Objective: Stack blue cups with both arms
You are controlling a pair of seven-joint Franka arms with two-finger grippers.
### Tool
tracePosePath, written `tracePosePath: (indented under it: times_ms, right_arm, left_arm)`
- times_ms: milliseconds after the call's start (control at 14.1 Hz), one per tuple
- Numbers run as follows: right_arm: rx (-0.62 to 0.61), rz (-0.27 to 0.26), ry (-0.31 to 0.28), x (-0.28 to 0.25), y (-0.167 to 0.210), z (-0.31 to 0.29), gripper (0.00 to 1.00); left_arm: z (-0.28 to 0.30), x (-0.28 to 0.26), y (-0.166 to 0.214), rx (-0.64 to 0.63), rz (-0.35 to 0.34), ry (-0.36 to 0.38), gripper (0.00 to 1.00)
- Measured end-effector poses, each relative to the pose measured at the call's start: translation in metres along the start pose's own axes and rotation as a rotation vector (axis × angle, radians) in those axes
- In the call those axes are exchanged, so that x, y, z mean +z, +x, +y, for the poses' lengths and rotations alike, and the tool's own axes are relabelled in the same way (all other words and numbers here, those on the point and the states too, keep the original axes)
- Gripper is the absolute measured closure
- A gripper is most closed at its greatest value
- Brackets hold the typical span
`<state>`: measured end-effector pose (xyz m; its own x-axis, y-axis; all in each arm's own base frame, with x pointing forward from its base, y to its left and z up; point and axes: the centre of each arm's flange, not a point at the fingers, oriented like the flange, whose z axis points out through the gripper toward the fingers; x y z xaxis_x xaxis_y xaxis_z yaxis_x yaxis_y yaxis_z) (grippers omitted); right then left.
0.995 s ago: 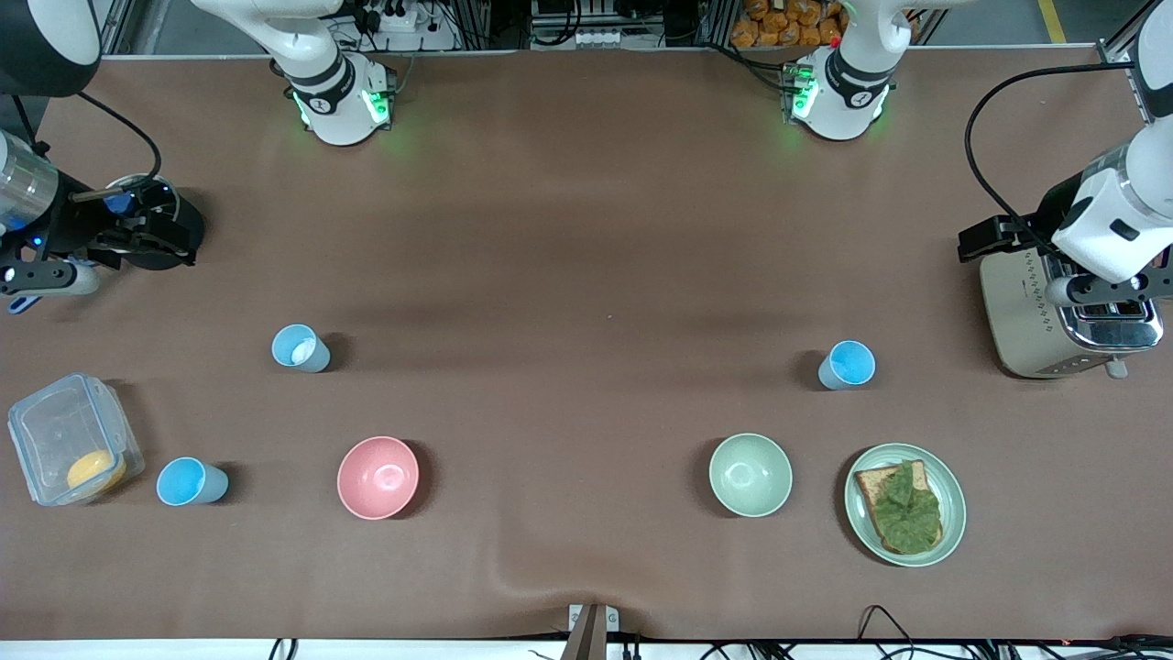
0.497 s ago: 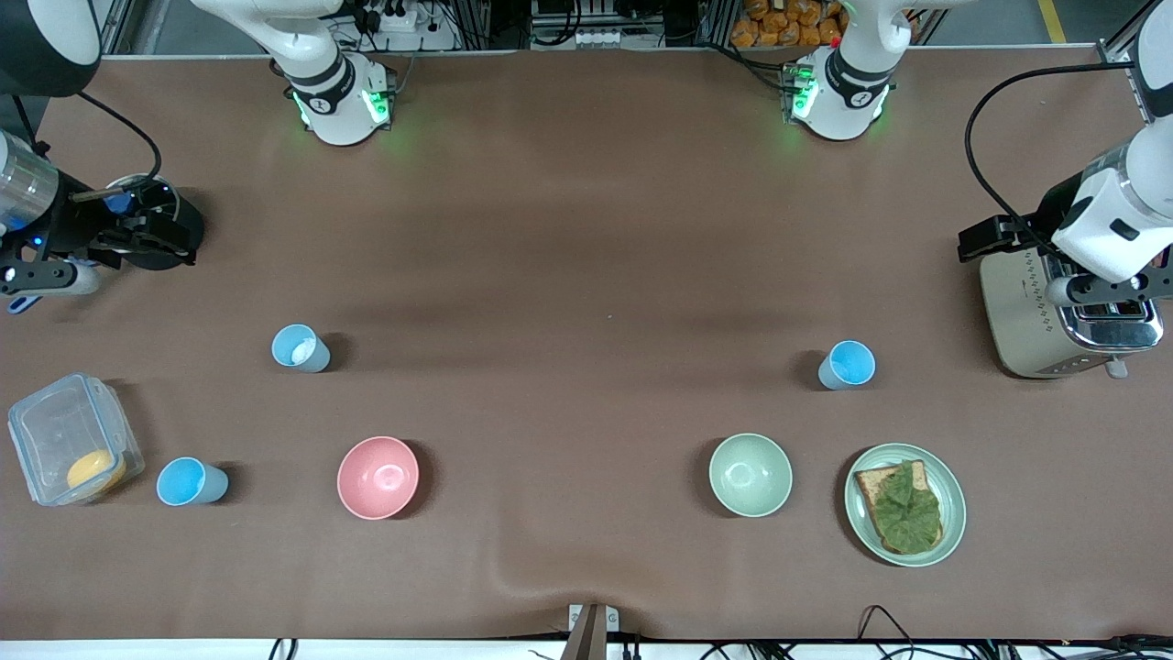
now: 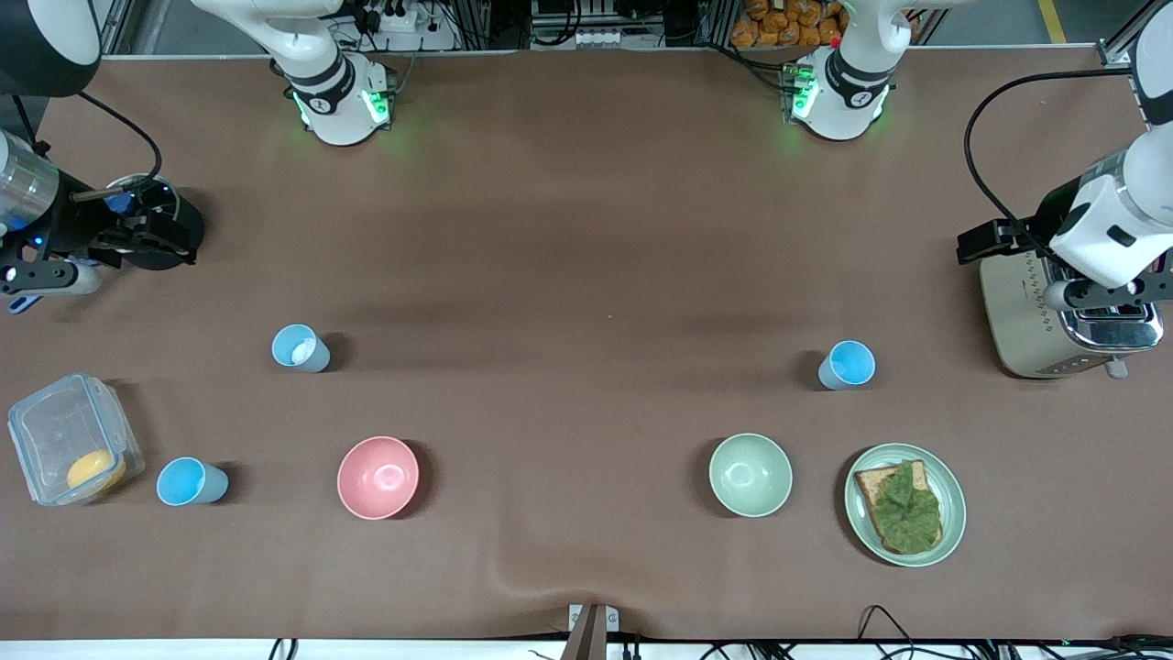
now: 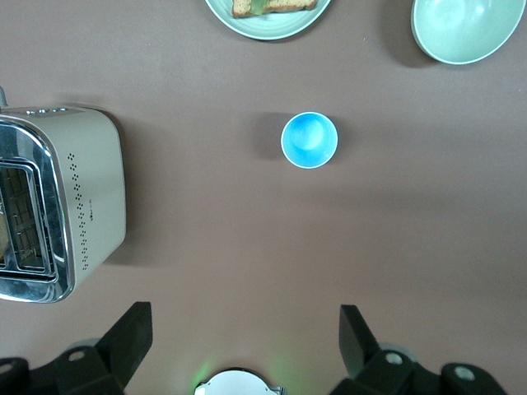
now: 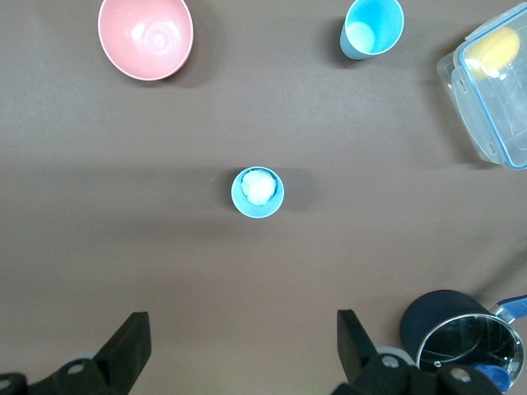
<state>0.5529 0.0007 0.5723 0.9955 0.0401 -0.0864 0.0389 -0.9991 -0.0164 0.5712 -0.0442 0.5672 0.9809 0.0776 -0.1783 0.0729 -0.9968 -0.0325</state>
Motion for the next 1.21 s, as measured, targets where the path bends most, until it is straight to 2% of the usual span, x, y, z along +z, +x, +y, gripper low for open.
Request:
tracePosePath:
  times_ms: [497, 924, 1208]
  right_arm:
    - [-0.004, -0.009, 0.001, 0.004, 0.001, -0.002, 0.0]
    - [-0.032, -0.16, 0.012, 0.096, 0.04, -0.014, 0.0]
    - [-0.029, -0.228, 0.025, 0.191, 0.073, -0.012, 0.0]
  left_arm:
    - [-0.001, 0.004, 0.003, -0.003, -0.008, 0.0, 0.0]
    - [-0.004, 0.007, 0.005, -0.006, -0.013, 0.0, 0.0]
    - [-0.002, 0.009, 0.006, -0.003, -0.017, 0.001, 0.0]
